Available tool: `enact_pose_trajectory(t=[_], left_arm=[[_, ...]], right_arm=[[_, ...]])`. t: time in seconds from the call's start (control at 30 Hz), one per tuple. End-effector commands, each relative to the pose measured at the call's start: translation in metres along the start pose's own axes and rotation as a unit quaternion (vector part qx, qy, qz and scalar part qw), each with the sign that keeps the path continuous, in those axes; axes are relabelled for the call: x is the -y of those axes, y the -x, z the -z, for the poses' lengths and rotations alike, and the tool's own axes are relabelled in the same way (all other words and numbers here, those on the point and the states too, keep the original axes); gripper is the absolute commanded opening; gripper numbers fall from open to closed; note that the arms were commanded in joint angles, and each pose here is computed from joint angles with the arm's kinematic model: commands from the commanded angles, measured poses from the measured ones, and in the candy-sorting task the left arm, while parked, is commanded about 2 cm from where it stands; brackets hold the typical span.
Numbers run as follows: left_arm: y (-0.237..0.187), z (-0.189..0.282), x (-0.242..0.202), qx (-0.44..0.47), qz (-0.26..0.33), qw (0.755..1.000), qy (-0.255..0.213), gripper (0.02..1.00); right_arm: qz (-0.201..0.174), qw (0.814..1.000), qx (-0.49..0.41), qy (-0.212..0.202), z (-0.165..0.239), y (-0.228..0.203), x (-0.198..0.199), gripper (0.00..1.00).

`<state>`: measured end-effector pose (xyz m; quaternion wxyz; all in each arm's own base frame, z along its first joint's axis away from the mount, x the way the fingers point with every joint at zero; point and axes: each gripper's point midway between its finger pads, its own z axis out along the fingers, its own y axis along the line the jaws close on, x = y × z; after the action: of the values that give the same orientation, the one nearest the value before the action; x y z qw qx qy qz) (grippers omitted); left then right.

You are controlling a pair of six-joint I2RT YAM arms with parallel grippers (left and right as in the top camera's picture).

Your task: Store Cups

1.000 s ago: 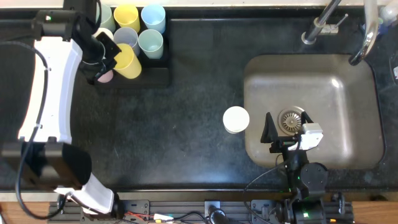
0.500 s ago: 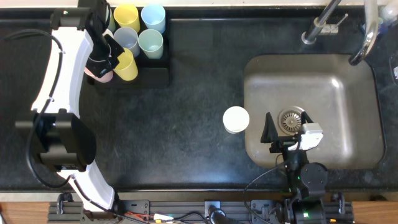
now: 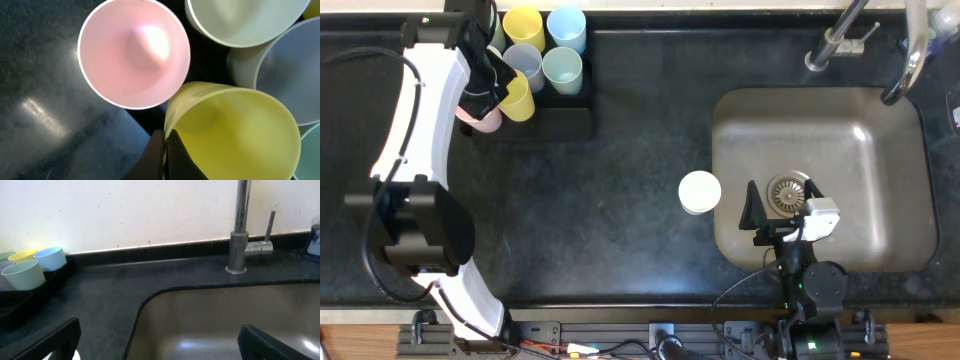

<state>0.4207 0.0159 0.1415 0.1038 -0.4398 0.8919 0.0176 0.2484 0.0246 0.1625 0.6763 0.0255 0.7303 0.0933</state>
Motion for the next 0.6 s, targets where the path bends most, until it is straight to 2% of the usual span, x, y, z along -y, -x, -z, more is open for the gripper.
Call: enact_pose_trajectory(t=[0.03,0.6], left_arm=[[-0.002,-0.015,0.000,0.001,0.014,1.000,0.008,0.036],[-0.023,-0.044,-0.003,-0.021,0.015,1.000,0.017,0.036]], right_arm=[[-0.002,1.000,0.000,-0.002,0.000,-0.003,0.002,0.998],[-0.002,1.000,0.000,-0.002,0.000,-0.003,0.002,0.998]])
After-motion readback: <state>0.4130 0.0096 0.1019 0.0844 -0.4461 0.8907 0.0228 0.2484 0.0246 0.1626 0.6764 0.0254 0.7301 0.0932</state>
